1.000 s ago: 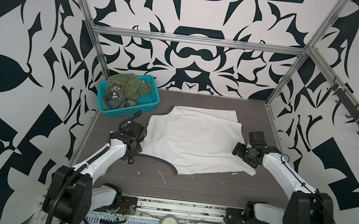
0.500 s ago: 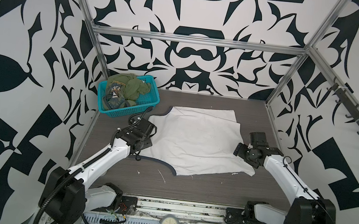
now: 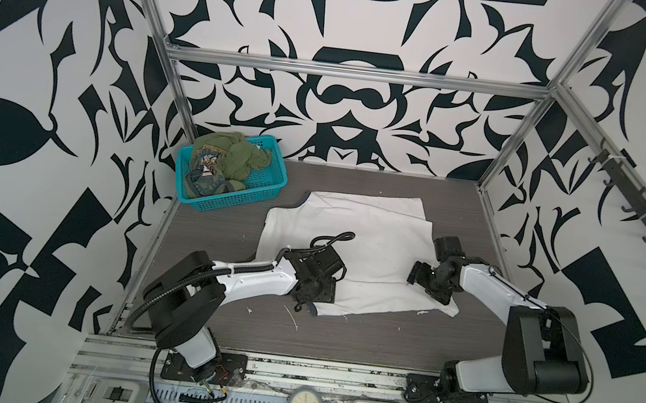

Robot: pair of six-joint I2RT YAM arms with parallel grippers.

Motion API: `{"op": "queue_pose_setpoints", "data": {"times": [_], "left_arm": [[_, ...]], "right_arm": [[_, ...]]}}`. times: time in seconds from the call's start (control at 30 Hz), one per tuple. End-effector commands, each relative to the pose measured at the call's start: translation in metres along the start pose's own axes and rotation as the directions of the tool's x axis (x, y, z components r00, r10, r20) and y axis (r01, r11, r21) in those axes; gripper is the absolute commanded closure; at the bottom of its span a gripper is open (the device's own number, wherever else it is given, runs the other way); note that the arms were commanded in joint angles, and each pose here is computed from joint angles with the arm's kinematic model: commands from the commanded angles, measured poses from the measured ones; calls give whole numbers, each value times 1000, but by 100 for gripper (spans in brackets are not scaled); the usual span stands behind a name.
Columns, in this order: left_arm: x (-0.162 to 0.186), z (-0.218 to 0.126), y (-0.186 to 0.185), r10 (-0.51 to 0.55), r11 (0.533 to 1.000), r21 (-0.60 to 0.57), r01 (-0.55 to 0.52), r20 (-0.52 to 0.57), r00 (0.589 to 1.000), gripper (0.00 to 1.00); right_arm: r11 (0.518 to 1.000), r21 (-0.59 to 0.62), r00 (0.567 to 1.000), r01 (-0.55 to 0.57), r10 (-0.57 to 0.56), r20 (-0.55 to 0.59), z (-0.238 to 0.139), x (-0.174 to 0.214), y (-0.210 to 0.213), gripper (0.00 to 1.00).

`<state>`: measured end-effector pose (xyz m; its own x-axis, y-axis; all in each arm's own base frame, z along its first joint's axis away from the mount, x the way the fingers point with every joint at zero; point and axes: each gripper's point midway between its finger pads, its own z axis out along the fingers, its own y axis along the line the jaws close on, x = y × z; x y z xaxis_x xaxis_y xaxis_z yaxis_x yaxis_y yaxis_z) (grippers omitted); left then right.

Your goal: Fold and stack the tank tops

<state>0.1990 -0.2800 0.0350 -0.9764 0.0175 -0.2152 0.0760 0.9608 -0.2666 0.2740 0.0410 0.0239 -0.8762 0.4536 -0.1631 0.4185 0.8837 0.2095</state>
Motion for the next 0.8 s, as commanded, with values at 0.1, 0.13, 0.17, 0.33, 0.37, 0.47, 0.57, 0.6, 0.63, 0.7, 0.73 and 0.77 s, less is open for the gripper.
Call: {"op": "queue_pose_setpoints", "data": {"times": [0.1, 0.13, 0.17, 0.33, 0.37, 0.47, 0.57, 0.6, 0.63, 0.7, 0.73, 0.77], "left_arm": [[46, 25, 8, 14, 999, -35, -19, -149, 989, 27], [53, 25, 7, 32, 998, -44, -40, -161, 986, 26], [60, 25, 6, 52, 997, -44, -61, -174, 983, 26], [75, 19, -5, 118, 992, -16, -123, -194, 974, 22], [75, 16, -9, 132, 991, -3, -134, -187, 973, 21], [66, 4, -24, 175, 984, 45, -170, -143, 974, 19], [48, -13, -37, 201, 977, 86, -196, -60, 978, 17], [37, -20, -41, 206, 975, 93, -204, -18, 978, 17], [23, -28, -43, 209, 973, 92, -211, 29, 977, 17], [-5, -39, -39, 176, 979, 83, -184, 94, 980, 17], [-20, -41, -34, 149, 984, 83, -158, 109, 983, 17], [-32, -40, -30, 123, 988, 81, -133, 119, 985, 17]], "right_arm": [[976, 192, 995, -102, 103, 4, -5, 5, -42, 11], [969, 208, 991, -133, 136, -1, -6, 9, -51, 10], [963, 210, 985, -168, 173, -4, -7, 13, -59, 10], [923, 180, 939, -340, 344, 11, -14, 26, -91, 9], [915, 180, 932, -360, 363, 19, -18, 27, -94, 9], [896, 186, 915, -402, 386, 119, -38, 15, -105, 8], [899, 163, 901, -406, 363, 238, -65, -8, -105, 8], [908, 133, 895, -397, 352, 274, -75, -19, -100, 8], [924, 87, 896, -372, 333, 295, -82, -28, -89, 9], [966, 6, 913, -260, 243, 329, -91, -48, -54, 10], [980, 2, 922, -198, 185, 341, -94, -55, -36, 11], [988, 12, 930, -151, 138, 341, -95, -60, -21, 10]]}}
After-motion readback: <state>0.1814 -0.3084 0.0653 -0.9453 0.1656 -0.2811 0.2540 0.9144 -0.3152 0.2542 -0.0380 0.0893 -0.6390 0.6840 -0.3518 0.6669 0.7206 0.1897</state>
